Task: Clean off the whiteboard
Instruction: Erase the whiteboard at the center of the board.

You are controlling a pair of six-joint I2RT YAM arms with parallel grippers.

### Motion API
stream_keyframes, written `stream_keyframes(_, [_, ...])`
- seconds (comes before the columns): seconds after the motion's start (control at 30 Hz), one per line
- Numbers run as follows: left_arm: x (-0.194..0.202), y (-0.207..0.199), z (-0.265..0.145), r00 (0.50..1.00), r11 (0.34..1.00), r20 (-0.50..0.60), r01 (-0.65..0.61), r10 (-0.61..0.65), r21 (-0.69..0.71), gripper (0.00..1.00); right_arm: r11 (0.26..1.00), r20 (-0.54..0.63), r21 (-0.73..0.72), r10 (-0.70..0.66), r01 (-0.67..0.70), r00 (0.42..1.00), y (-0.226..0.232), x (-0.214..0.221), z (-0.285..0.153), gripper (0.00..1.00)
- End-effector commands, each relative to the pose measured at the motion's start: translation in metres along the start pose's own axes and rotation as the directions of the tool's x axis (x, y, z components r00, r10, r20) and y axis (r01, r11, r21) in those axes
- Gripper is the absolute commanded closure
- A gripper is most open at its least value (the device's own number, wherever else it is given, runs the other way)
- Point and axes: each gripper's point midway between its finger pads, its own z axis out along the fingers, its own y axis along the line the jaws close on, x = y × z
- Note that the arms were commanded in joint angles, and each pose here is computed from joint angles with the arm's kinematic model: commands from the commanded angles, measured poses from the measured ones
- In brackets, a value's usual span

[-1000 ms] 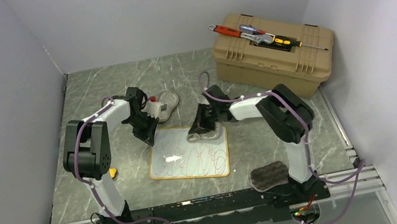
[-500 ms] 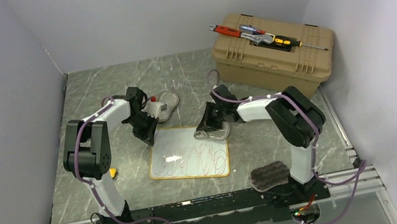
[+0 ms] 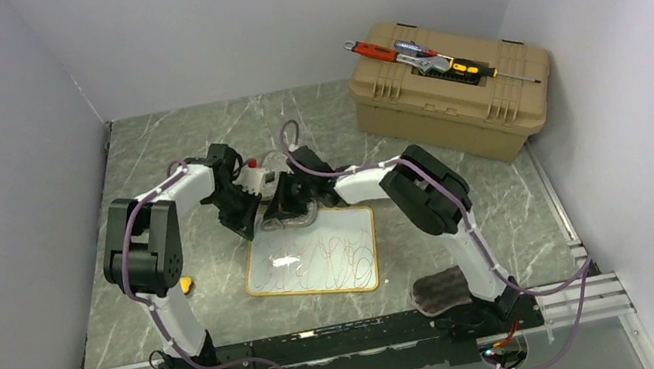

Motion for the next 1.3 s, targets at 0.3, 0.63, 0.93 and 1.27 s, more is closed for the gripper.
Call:
stream_keyframes(0.3, [0.021,0.019,0.044,0.996,0.997,-0.068,-0.068,0.065,-0.047,0.98,0.939,0.023,0.273,0.211,-0.209,0.977,-0.149,0.058,-0.072,1.0])
stream_keyframes(0.63, [0.02,0.017,0.044,0.997,0.997,-0.056,-0.06,0.058,-0.043,0.98,0.96,-0.08,0.244,0.161,-0.137,0.984,-0.114,0.069,-0.034,1.0])
stream_keyframes(0.93, [0.021,0.016,0.043,0.997,0.997,-0.043,-0.064,0.063,-0.031,0.98,0.869,0.134,0.396,0.264,-0.296,0.955,-0.222,0.056,-0.143,1.0])
stream_keyframes(1.27, [0.02,0.016,0.043,0.997,0.998,-0.046,-0.061,0.059,-0.027,0.98,0.938,0.046,0.321,0.125,-0.134,0.991,-0.101,0.021,0.002,1.0])
